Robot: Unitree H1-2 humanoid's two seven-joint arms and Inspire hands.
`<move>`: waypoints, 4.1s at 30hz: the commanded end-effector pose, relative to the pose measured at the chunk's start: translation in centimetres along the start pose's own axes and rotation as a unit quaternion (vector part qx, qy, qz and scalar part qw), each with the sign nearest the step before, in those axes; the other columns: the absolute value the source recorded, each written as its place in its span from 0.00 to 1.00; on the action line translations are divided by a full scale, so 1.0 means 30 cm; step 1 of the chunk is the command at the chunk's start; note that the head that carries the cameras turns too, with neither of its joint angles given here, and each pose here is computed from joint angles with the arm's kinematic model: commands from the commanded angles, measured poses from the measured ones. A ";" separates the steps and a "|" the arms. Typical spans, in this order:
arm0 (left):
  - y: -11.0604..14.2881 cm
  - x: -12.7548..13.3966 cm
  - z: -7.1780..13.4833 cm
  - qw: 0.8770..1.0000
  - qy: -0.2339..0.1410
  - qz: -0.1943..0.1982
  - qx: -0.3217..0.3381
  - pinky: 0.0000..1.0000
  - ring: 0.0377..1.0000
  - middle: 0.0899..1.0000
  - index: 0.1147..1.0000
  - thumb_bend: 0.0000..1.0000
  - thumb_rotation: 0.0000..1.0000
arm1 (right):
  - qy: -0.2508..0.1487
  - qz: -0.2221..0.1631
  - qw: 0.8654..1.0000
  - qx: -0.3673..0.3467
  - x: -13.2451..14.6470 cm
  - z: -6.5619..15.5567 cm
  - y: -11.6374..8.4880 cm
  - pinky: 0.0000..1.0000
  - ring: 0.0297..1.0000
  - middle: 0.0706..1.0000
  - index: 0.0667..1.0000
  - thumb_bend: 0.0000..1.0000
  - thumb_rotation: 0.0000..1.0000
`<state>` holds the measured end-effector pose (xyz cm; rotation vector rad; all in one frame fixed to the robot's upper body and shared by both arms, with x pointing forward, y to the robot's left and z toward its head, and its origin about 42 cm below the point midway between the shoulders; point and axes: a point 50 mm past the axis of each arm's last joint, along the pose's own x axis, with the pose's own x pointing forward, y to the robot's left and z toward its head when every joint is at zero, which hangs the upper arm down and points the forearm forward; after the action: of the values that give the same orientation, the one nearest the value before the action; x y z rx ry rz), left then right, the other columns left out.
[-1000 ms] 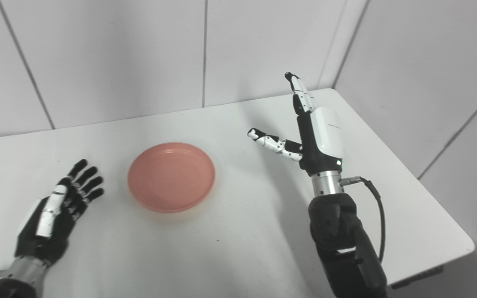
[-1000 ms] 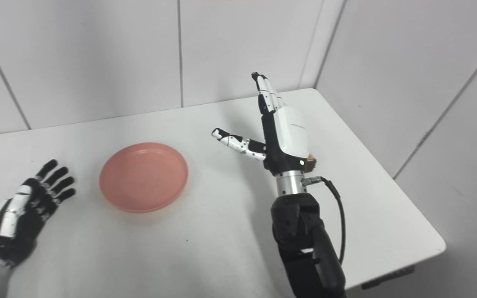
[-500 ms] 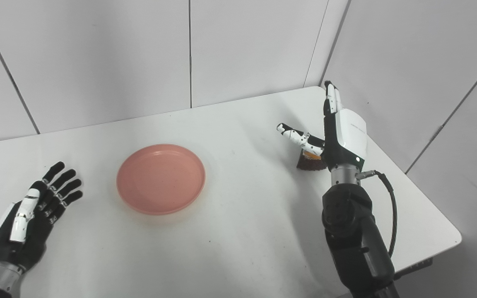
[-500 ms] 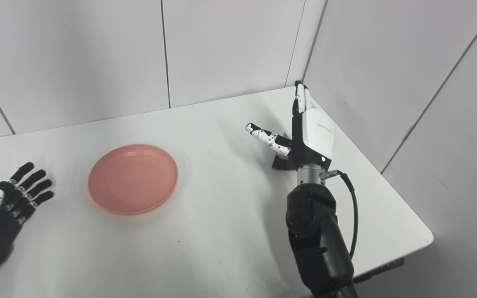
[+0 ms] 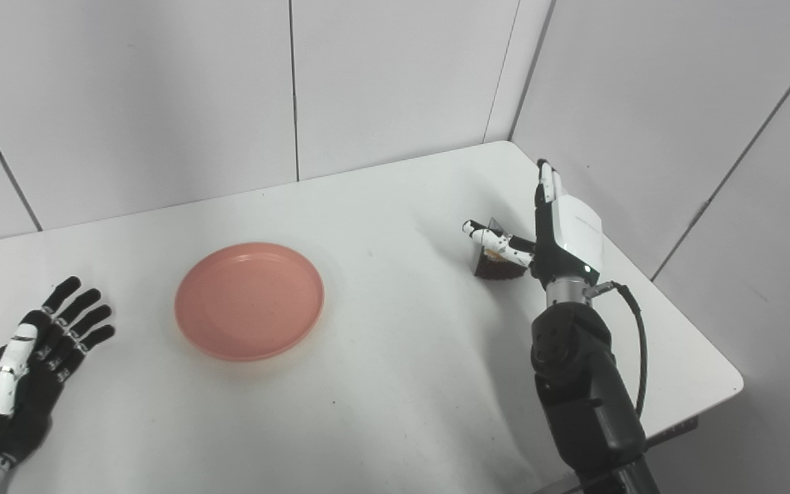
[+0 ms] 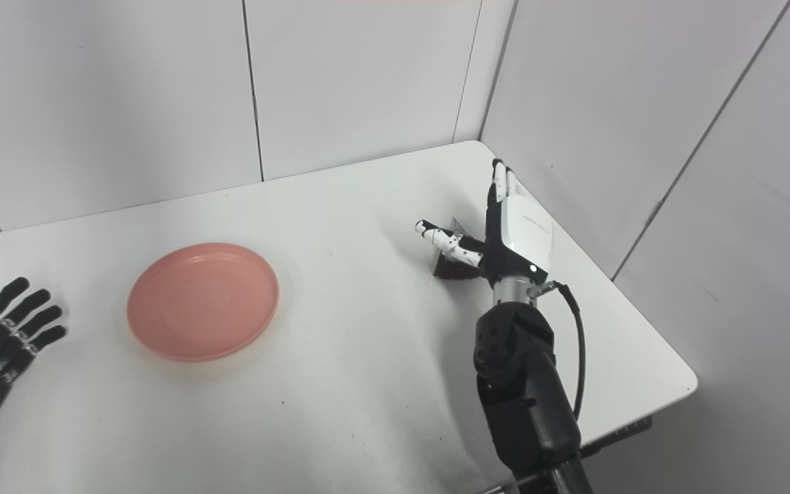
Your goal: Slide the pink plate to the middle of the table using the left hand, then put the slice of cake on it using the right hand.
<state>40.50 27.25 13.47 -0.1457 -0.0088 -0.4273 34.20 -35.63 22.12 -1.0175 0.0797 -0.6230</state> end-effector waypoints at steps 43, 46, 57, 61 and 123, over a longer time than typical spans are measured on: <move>0.025 -0.145 -0.165 0.992 0.118 0.038 -0.030 0.84 0.86 0.88 0.87 0.44 0.90 | 0.039 0.098 0.991 -0.080 0.147 0.011 0.046 0.81 0.92 0.96 0.98 1.00 0.62; 0.023 -0.145 -0.163 0.992 0.118 0.038 -0.030 0.84 0.86 0.88 0.88 0.44 0.90 | 0.046 0.102 0.989 -0.093 0.151 0.012 0.041 0.75 0.88 0.91 0.95 0.99 0.55; 0.017 -0.150 -0.153 0.992 0.116 0.033 -0.026 0.84 0.87 0.89 0.88 0.43 0.90 | 0.050 0.106 0.988 -0.102 0.155 0.001 -0.016 0.29 0.36 0.43 0.53 0.68 0.14; 0.019 -0.150 -0.154 0.993 0.115 0.029 -0.030 0.84 0.87 0.89 0.89 0.43 0.90 | 0.054 0.115 0.987 -0.099 0.157 -0.006 -0.010 0.28 0.33 0.41 0.45 0.52 0.13; -0.460 0.055 -0.156 0.994 0.107 0.018 0.009 0.92 0.95 0.96 0.96 0.36 1.00 | -0.368 0.227 0.902 0.007 -0.052 0.825 0.215 0.28 0.35 0.42 0.45 0.51 0.13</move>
<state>37.70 14.23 14.47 -0.0923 0.0200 -0.3917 43.85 -14.16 27.33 -1.1062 -0.2271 0.2313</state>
